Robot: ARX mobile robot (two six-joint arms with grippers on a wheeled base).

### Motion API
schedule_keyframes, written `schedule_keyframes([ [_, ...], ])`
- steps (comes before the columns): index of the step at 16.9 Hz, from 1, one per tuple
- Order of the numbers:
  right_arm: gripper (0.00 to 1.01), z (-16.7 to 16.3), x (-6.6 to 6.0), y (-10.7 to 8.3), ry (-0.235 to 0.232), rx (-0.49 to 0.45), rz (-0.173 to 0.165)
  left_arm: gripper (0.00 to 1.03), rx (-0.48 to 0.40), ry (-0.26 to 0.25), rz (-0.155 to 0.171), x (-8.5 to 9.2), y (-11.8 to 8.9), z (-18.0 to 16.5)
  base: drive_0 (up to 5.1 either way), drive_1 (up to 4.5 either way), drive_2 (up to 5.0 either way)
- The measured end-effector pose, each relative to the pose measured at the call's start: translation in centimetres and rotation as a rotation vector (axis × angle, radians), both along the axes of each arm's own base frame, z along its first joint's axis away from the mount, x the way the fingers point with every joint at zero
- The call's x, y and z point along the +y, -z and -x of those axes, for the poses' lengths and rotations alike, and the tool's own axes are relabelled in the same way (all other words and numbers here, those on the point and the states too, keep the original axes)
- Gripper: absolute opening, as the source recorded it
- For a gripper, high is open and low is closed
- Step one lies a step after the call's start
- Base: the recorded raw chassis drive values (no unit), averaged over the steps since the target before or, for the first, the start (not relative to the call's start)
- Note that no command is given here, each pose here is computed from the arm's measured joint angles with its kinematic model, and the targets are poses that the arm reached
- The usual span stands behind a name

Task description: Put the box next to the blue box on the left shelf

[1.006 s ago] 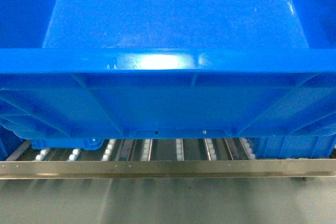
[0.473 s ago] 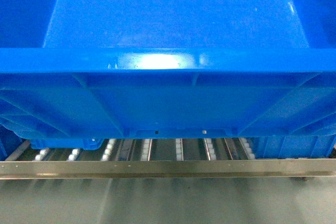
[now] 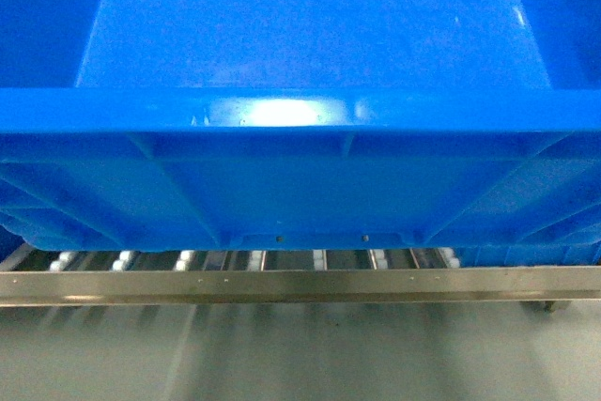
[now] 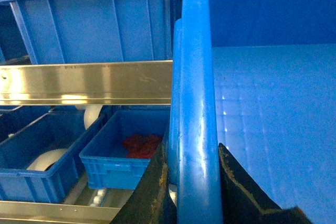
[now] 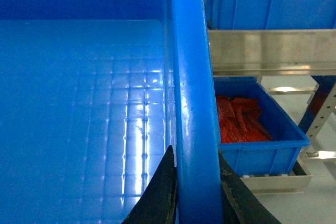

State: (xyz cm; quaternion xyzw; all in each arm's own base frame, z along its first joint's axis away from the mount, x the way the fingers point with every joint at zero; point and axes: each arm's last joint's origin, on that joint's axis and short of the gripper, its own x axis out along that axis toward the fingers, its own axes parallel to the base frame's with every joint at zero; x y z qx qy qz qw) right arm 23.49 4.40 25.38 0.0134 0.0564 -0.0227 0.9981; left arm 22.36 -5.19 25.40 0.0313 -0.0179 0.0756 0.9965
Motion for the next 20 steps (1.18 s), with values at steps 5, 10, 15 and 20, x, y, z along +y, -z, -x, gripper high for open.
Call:
schedule_keyframes([
  [5, 0.11, 0.0, 0.0, 0.0, 0.0, 0.0, -0.001, 0.18, 0.0, -0.001, 0.0, 0.0, 0.0, 0.0, 0.0, 0.0, 0.0],
  [10, 0.11, 0.0, 0.0, -0.01, 0.0, -0.001, 0.0, 0.18, 0.0, 0.0, 0.0, 0.0, 0.0, 0.0, 0.0, 0.0, 0.0],
  [15, 0.11, 0.0, 0.0, -0.01, -0.001, -0.001, 0.0, 0.18, 0.0, 0.0, -0.001, 0.0, 0.0, 0.0, 0.0, 0.0, 0.0],
  [20, 0.11, 0.0, 0.0, -0.02, 0.0, -0.002, 0.0, 0.18, 0.0, 0.0, 0.0, 0.0, 0.0, 0.0, 0.0, 0.0, 0.0],
])
